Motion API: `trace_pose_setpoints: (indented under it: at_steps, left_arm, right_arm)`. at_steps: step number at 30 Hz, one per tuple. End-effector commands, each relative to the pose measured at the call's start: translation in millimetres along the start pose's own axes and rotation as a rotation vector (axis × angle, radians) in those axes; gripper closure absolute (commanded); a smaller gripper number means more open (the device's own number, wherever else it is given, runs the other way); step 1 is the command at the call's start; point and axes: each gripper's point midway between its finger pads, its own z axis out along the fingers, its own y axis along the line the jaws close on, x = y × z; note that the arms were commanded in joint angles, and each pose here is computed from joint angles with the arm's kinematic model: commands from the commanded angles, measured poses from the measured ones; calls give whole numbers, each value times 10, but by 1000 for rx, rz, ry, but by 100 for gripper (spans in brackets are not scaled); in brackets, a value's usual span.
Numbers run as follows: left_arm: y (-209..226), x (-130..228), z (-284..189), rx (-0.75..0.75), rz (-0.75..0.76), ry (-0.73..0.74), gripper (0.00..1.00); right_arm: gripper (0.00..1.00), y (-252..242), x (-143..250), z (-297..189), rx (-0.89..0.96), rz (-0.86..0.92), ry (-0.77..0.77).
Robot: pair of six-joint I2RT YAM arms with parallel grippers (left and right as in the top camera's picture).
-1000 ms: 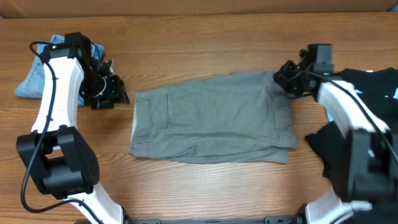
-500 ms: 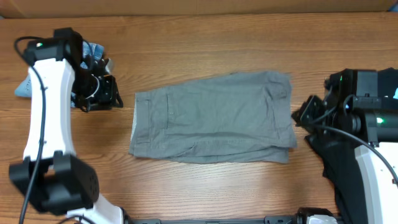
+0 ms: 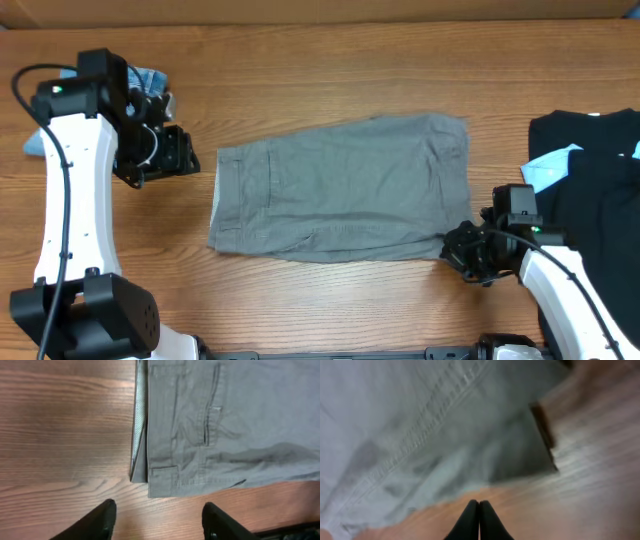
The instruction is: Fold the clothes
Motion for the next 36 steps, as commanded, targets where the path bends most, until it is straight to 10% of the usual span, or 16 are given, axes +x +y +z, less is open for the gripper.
trace_pose_setpoints:
  at_steps: [1, 36]
  left_arm:
    - [-15, 121, 220, 49, -38, 58, 41]
    - [-33, 789, 1064, 47, -61, 275, 48]
  right_arm:
    - [95, -6, -40, 37, -13, 48, -18]
    - [96, -471, -177, 524, 216, 190, 26]
